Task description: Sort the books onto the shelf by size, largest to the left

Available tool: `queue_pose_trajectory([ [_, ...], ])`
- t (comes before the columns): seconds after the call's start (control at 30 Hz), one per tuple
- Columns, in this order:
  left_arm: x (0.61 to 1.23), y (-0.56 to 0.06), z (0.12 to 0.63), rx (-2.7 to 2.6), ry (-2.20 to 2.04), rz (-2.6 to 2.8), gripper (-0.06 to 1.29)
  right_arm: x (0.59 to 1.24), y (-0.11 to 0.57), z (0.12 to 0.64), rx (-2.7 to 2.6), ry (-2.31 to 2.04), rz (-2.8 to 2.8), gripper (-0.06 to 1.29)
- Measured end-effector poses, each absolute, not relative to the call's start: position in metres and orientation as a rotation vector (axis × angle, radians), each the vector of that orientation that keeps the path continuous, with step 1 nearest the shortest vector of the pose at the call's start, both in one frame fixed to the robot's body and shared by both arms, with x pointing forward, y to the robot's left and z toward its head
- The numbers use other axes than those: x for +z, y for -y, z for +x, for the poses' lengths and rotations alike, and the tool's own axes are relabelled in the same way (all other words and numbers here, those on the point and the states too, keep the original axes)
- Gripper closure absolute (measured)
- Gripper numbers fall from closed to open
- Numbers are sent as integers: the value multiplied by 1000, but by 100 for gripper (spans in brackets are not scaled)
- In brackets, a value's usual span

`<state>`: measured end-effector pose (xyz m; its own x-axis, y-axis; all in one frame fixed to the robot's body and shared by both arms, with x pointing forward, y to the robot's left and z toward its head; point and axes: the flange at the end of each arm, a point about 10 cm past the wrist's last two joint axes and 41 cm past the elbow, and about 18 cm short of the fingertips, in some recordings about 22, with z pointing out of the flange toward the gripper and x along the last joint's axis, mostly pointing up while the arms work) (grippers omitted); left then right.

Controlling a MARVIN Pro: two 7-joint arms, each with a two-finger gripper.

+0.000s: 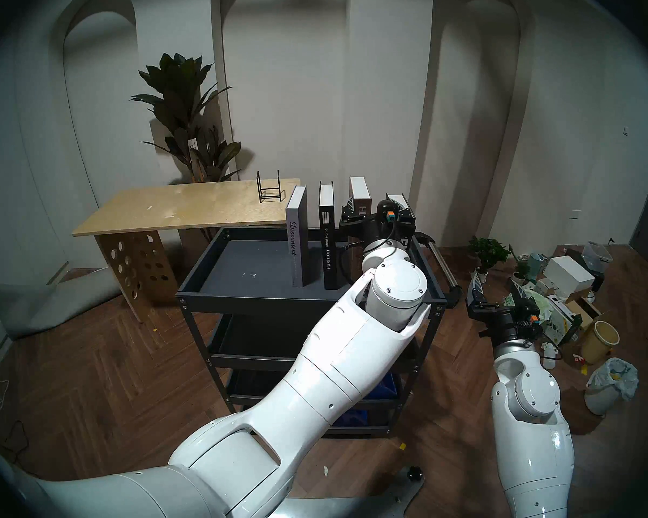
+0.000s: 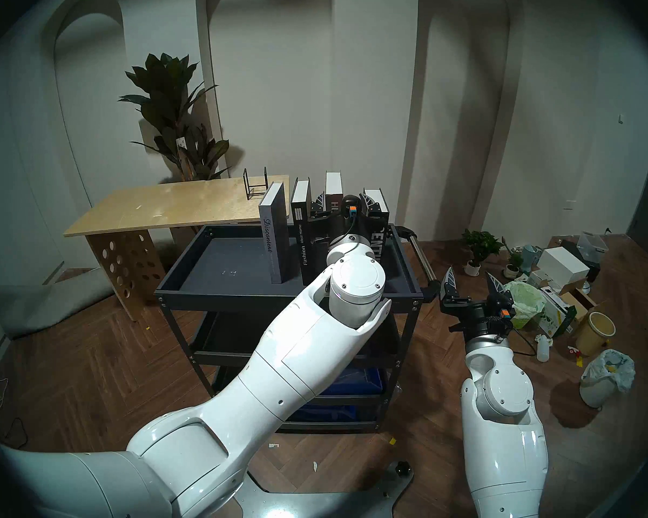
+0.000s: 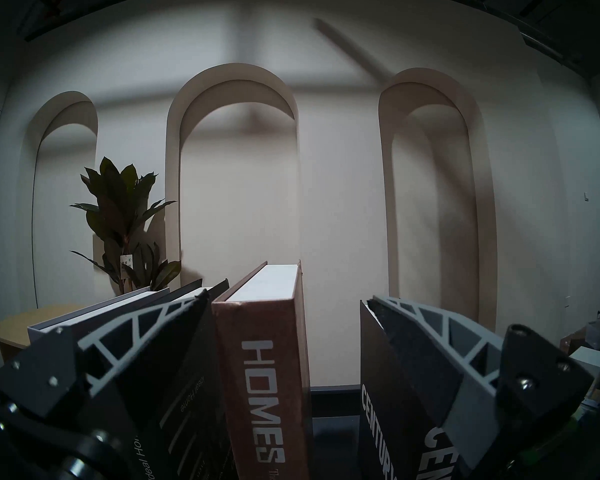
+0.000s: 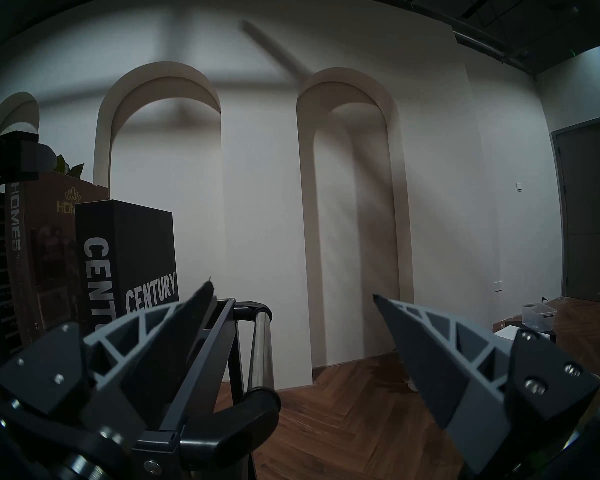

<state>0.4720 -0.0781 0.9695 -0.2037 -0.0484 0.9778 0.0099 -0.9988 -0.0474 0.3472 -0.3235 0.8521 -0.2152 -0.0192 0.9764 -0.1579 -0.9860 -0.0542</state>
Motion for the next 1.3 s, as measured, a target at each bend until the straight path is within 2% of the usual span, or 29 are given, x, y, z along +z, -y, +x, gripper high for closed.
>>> queue_pose_trajectory([
  [1.3, 945, 68, 493, -2388, -118, -2012, -1, 850, 311, 347, 2322, 209, 1896, 0],
])
